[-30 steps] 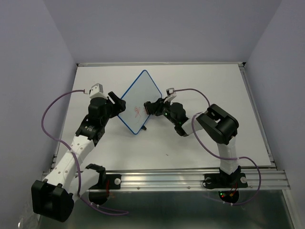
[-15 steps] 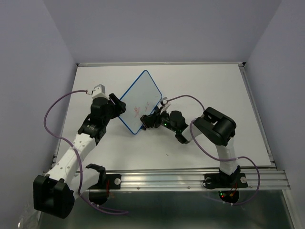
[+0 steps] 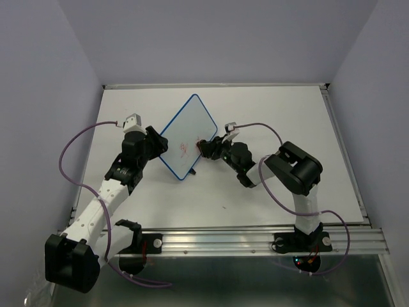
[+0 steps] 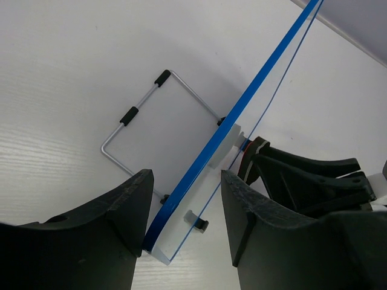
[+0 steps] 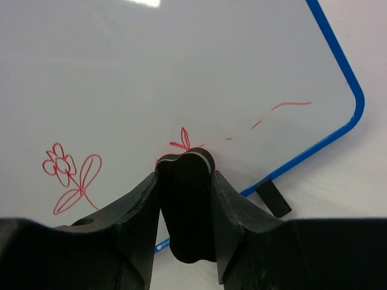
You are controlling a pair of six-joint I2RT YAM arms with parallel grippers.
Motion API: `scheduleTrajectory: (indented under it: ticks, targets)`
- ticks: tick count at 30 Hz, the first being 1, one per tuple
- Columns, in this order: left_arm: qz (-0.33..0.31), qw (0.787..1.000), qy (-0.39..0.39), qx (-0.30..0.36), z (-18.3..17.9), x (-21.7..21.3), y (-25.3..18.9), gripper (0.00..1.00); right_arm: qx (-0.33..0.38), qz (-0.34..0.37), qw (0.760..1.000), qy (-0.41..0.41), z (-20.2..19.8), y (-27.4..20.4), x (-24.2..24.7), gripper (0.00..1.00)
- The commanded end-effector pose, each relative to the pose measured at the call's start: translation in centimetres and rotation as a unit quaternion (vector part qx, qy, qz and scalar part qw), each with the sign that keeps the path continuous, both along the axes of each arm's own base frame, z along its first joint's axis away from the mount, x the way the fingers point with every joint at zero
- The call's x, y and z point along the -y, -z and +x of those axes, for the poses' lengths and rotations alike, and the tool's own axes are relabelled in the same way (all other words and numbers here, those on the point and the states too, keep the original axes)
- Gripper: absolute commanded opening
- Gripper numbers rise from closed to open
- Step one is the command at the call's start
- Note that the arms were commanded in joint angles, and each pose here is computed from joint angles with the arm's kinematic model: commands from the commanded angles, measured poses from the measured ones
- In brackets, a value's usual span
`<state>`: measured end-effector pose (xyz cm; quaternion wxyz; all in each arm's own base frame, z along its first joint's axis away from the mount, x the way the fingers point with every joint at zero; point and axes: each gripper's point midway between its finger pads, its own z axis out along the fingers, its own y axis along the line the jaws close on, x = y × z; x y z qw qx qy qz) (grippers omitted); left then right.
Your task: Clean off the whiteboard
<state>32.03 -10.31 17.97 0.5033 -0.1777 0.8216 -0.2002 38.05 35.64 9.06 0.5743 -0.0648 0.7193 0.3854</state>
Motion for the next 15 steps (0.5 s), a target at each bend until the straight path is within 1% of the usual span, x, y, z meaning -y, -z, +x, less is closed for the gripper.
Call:
scheduleTrajectory:
  ticks: [1, 6, 10, 11, 15]
  targets:
    - [0.009, 1.0, 0.0, 0.019, 0.3, -0.1, -0.6, 0.59, 0.051, 0.035, 0.998, 0.014, 1.9, -4.6, -0.6, 0.01]
    - [0.012, 1.0, -0.001, 0.018, 0.4, -0.2, -0.4, 0.58, 0.057, 0.044, 0.997, 0.012, 3.1, -5.1, -1.3, 0.01]
    - [0.012, 1.0, -0.001, 0.016, 0.4, -0.1, -0.3, 0.58, 0.053, 0.036, 0.998, -0.018, 3.0, -4.3, -2.6, 0.01]
    - [0.012, 1.0, 0.0, 0.016, 0.4, -0.1, -0.3, 0.58, 0.05, 0.036, 0.997, -0.049, 2.2, -4.1, -3.4, 0.01]
    - [0.01, 1.0, 0.005, 0.018, 0.5, 0.1, -0.5, 0.55, 0.043, 0.045, 0.994, -0.094, 0.7, -3.3, -4.2, 0.01]
